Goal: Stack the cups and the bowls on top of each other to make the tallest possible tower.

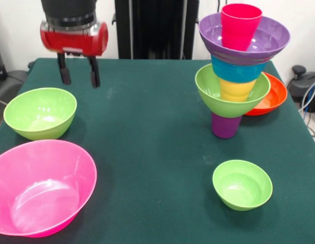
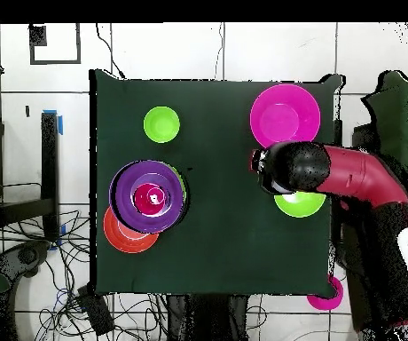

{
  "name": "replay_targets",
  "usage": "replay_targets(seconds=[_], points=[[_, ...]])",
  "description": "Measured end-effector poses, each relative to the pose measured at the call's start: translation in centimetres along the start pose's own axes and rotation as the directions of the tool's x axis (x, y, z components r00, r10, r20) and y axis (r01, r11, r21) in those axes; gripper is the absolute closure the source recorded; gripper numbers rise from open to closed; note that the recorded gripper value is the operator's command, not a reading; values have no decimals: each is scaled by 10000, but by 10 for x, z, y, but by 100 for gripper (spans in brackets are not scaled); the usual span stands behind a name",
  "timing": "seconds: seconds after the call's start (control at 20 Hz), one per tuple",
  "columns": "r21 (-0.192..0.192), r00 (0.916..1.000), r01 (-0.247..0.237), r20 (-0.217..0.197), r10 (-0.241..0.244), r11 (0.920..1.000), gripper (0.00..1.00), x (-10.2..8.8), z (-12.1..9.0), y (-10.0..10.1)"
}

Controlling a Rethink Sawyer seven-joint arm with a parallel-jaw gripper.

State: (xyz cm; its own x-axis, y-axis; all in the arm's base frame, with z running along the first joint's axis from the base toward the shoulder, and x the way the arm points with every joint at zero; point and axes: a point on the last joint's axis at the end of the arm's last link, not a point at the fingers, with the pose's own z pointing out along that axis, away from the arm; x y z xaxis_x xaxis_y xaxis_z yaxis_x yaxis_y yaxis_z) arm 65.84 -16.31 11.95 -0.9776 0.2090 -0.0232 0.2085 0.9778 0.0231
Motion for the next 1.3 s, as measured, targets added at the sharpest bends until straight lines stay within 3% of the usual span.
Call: replay_targets(seconds=[0.2,0.45,0.9,0.95,1.3], points=[[-7,9993,95,-374,-95,10000,0,6,40,-10],[45,9978,244,-611,-240,9997,0,11,68,-17],[166,9956,507,-797,-492,9986,0,17,91,-20],[176,9953,532,-817,-516,9984,100,18,93,-20],[244,9951,598,-809,-576,9979,100,17,100,-23]])
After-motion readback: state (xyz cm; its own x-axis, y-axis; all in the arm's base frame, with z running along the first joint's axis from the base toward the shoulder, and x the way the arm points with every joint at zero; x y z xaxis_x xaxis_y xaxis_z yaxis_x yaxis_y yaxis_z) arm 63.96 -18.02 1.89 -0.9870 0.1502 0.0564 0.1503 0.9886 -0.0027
